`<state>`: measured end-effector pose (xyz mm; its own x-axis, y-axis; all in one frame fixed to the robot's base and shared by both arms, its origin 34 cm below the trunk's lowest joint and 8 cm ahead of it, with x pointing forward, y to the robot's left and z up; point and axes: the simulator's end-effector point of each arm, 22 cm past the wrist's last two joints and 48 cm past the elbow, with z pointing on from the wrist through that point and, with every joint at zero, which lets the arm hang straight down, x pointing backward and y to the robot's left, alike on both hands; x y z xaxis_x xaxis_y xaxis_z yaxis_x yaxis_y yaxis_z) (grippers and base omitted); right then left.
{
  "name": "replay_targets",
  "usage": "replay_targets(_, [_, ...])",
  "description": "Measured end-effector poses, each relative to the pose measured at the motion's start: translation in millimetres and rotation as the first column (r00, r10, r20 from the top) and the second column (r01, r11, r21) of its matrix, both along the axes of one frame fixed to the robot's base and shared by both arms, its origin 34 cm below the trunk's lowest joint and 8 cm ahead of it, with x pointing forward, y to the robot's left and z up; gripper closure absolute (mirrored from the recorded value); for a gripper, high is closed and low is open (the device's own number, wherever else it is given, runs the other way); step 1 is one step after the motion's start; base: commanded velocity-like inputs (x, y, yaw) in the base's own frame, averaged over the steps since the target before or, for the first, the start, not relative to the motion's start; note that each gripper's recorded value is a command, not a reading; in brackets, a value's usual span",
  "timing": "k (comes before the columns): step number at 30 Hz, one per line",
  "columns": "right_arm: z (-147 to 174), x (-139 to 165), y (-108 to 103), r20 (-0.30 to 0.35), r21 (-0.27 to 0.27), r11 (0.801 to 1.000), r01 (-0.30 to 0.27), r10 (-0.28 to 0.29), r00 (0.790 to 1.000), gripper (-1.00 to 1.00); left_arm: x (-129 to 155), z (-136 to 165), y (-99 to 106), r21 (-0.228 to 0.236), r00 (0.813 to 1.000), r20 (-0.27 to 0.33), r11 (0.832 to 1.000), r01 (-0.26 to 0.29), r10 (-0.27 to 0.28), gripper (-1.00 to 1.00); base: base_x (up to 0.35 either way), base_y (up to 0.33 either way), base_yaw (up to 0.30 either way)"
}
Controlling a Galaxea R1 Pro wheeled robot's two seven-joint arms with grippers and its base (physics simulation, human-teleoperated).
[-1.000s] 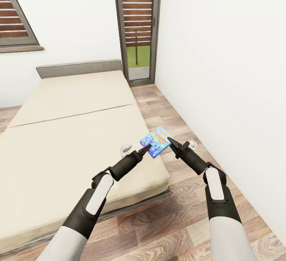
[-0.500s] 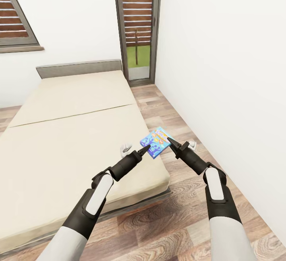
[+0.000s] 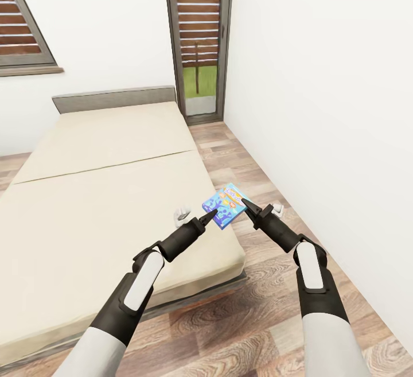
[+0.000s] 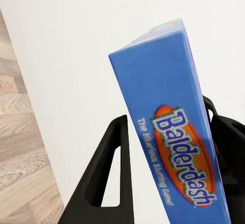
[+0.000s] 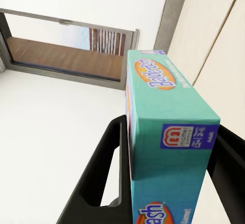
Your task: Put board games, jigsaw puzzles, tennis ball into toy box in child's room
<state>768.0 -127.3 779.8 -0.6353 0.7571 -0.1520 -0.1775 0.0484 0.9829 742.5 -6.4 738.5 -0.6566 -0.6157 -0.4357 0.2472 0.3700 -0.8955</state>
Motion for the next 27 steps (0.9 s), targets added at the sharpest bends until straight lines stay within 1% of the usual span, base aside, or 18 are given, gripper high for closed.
replay_targets(19, [0.3,0.0,-0.1,0.0,0.002,1.0,0.0,0.0,1.0,1.0,0.0,0.4,-0.2,0.002,1.0,0.002,1.0,0.001,-0.001,1.0,0.0,0.0,0.0])
replay_targets(27, [2.0,0.2,-0.4,0.002,0.012,1.0,0.001,-0.001,1.0,1.0,0.6,2.8,-0.2,0.008,1.0,0.011,1.0,0.001,-0.001,1.0,0.0,0.0,0.0])
